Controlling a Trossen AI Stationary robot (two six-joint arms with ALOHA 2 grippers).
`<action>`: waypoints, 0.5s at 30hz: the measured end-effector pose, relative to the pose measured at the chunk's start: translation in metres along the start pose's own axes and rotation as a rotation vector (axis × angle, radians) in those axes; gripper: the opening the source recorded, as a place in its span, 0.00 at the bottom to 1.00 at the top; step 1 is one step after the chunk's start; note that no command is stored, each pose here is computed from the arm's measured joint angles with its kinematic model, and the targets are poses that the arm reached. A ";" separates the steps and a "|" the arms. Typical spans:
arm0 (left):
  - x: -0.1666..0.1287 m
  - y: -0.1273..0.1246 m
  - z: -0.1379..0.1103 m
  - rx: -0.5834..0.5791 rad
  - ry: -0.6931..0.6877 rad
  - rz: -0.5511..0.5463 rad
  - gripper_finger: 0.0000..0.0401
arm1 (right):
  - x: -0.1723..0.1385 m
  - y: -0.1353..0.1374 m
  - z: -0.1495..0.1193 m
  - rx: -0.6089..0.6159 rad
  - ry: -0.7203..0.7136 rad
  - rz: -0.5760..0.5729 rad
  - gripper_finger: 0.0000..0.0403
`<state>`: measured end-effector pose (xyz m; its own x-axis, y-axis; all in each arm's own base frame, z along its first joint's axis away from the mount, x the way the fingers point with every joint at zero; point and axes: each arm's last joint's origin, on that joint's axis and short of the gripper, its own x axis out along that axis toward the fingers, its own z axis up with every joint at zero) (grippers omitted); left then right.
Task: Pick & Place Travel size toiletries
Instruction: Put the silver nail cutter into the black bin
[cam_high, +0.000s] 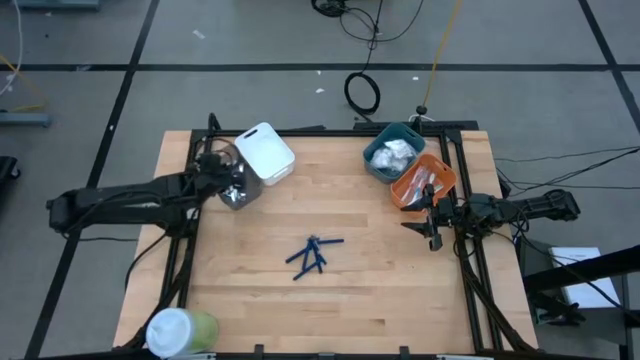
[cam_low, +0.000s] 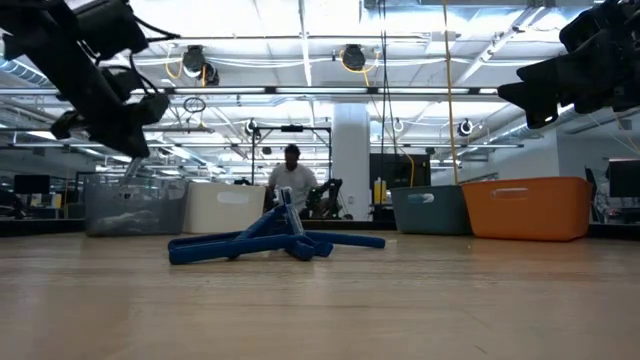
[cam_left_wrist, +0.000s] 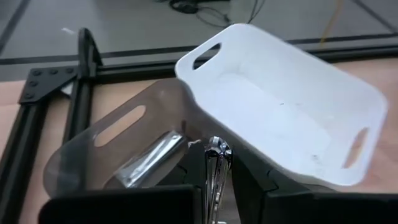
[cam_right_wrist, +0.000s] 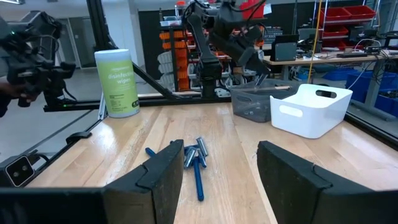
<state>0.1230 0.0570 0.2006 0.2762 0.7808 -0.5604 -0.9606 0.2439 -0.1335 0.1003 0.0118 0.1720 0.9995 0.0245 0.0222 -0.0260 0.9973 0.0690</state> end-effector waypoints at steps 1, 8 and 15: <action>0.002 0.000 0.000 0.004 0.006 0.012 0.09 | 0.000 0.000 0.000 0.000 0.000 0.000 0.48; 0.011 -0.004 -0.006 0.048 0.045 0.059 0.09 | 0.000 0.000 0.000 0.000 0.000 -0.001 0.48; 0.017 -0.007 -0.010 0.080 0.071 0.086 0.18 | 0.000 0.000 0.000 0.000 0.000 0.000 0.48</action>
<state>0.1340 0.0629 0.1839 0.1870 0.7587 -0.6241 -0.9742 0.2250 -0.0183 0.1003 0.0118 0.1719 0.9995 0.0243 0.0220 -0.0258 0.9973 0.0690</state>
